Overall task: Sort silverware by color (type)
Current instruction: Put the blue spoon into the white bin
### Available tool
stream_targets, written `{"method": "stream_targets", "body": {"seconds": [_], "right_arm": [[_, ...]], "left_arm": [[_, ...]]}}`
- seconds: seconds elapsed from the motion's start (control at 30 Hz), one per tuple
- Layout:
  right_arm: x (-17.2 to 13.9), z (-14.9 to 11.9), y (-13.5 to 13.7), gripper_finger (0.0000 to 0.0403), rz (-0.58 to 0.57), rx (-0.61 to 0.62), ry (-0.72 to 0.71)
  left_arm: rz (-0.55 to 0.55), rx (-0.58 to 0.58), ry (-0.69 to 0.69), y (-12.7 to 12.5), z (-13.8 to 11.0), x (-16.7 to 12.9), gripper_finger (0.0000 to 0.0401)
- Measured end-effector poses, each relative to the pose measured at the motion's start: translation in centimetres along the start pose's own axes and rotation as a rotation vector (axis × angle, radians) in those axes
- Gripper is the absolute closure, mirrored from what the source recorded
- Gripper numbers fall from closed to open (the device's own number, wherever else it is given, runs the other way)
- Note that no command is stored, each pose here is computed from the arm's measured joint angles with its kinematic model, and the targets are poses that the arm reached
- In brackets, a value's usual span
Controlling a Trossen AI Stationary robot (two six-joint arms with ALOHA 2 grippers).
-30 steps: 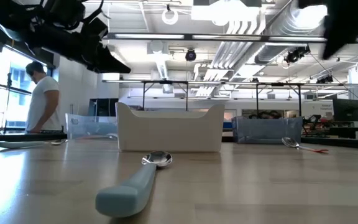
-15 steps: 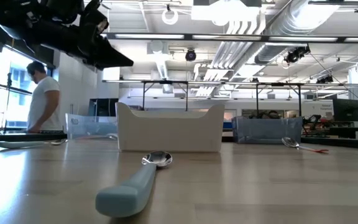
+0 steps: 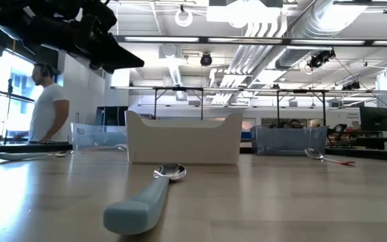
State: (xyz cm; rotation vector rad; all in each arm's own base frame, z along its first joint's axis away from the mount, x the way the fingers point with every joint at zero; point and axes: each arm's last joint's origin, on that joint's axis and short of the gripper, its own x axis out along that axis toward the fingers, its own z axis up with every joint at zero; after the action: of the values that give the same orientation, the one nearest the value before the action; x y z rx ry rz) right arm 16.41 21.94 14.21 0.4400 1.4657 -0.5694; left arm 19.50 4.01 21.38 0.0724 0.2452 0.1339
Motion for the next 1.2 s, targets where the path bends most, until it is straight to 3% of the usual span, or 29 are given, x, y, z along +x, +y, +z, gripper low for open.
{"method": "stream_targets", "body": {"seconds": [0.23, 0.43, 0.63, 0.87, 1.03, 1.2], "right_arm": [[0.3, 0.0, 0.4, 0.0317, 0.012, -0.022, 0.007], [0.3, -0.1, 0.4, 0.0388, 0.018, -0.027, 0.026], [-1.2, 0.3, -0.3, 0.0377, 0.057, -0.023, 0.091], [-4.7, 1.5, -1.9, 0.0395, 0.169, 0.013, 0.068], [-6.5, 5.2, -3.2, 0.0386, 0.238, 0.029, -0.101], [-8.4, 12.2, -3.7, 0.0386, 0.243, -0.040, -0.268]], "left_arm": [[-0.042, 0.021, -0.003, -0.8, 0.0, 0.1, 0.0401], [-0.076, 0.053, -0.007, -1.5, 0.1, 0.1, 0.0401], [-0.084, 0.060, 0.008, -1.9, 0.0, 0.1, 0.0401], [-0.056, 0.051, 0.019, -2.1, -0.1, 0.1, 0.0401], [-0.041, 0.068, 0.022, -2.0, -0.9, 0.0, 0.0401], [0.050, -0.002, -0.007, -1.0, -2.8, -0.4, 0.0401]]}}
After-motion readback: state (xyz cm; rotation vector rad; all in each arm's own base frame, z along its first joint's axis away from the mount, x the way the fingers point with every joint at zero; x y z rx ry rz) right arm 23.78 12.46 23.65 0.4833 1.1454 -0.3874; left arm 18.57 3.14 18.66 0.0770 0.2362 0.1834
